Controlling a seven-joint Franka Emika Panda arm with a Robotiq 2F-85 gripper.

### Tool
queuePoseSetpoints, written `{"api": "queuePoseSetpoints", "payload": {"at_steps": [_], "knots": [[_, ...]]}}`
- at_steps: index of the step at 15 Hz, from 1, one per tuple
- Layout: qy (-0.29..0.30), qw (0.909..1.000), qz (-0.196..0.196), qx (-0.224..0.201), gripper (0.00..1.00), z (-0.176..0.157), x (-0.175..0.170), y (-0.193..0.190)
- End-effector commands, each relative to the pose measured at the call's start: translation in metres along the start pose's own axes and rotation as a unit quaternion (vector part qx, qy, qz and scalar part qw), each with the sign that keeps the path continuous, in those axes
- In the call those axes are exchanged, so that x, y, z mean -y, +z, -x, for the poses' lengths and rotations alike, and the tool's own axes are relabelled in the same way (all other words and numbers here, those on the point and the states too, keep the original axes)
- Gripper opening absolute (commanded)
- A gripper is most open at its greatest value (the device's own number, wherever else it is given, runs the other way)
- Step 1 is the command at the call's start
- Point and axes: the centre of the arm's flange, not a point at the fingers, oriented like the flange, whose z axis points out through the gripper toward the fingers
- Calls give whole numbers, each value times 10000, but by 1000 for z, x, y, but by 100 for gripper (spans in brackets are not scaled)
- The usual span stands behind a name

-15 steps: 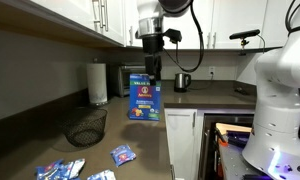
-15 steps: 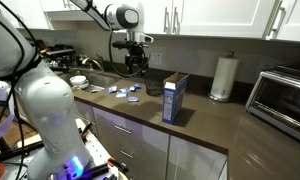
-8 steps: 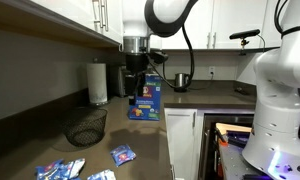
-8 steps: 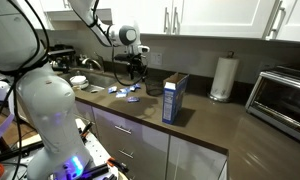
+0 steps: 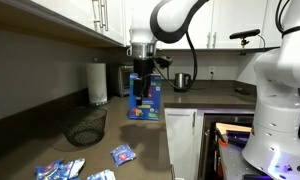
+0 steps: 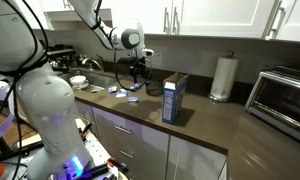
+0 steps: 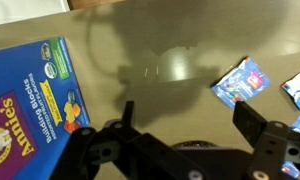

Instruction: Put the pack that closest to the box into the box

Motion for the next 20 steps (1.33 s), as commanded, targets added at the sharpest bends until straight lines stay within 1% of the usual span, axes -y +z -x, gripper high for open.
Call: {"api": "queuePoseSetpoints", "payload": {"at_steps": [1, 3, 5, 8, 9, 12, 15, 17, 20], "knots": [[-150, 9997, -34, -213, 100, 30, -10, 29], [-188, 9994, -45, -288, 100, 42, -2, 44], [-290, 9986, -141, -417, 100, 54, 11, 59], [-553, 9962, -46, -674, 100, 69, 33, 78], [-625, 9955, -67, -709, 100, 43, 24, 71], [-745, 9949, -39, -675, 100, 11, 25, 61], [-790, 9948, -104, -637, 100, -19, 29, 55], [-869, 9949, -188, -484, 100, -32, 35, 58], [-1003, 9944, -232, -245, 100, -34, 47, 67]]}}
